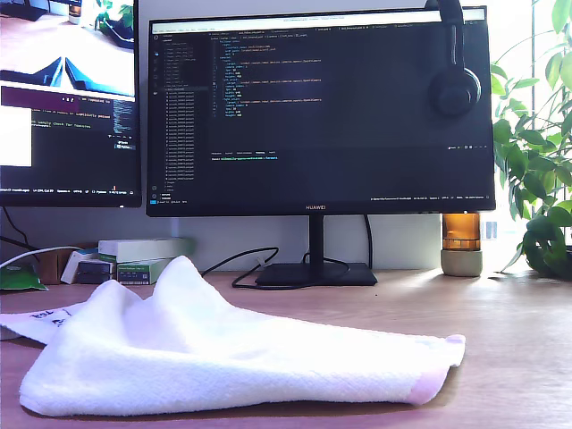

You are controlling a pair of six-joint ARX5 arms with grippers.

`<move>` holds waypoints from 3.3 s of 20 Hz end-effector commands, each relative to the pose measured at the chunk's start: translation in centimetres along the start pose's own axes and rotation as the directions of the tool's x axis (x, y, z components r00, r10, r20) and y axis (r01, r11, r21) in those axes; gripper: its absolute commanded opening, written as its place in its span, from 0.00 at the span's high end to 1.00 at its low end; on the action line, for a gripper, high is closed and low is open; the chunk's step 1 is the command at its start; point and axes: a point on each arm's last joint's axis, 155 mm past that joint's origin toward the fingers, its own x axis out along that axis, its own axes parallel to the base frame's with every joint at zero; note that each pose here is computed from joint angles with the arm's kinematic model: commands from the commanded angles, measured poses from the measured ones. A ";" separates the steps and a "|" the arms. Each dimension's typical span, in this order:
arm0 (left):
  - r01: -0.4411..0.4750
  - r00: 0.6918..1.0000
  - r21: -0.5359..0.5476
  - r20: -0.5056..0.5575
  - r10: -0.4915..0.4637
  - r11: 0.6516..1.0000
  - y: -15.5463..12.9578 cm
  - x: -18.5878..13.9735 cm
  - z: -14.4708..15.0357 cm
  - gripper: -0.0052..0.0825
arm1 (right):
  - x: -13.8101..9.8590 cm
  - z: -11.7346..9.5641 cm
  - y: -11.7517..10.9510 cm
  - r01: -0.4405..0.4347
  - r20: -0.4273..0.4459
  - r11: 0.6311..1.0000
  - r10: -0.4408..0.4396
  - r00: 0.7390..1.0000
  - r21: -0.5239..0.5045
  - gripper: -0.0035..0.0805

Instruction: Fold the tea towel to a neat square and place it to the right

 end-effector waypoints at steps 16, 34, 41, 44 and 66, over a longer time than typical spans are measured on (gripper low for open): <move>0.295 0.953 -0.078 0.092 -0.288 0.952 -5.4 -0.7 2.1 0.96 | -0.4 0.1 4.3 -0.221 0.016 0.939 0.225 0.974 0.265 0.97; 0.648 0.759 0.046 -0.123 -0.640 0.760 -16.2 -2.5 -1.8 0.96 | -2.5 -1.4 13.9 -0.506 -0.303 0.810 0.583 0.754 0.297 0.97; 0.691 0.722 0.144 -0.182 -0.668 0.708 -19.3 -2.2 -3.3 0.96 | -1.7 -2.6 16.1 -0.768 -0.535 0.517 0.554 0.637 -0.378 0.97; 0.678 0.734 0.156 -0.193 -0.651 0.718 -19.3 -1.7 -3.5 0.96 | -1.2 -4.6 15.8 -0.747 -0.612 0.145 0.483 0.626 -0.649 0.97; 0.632 0.774 0.172 -0.180 -0.607 0.755 -18.5 -1.0 -3.3 0.96 | 2.7 -9.6 17.3 -0.567 -0.697 -0.404 0.422 0.581 -0.718 0.69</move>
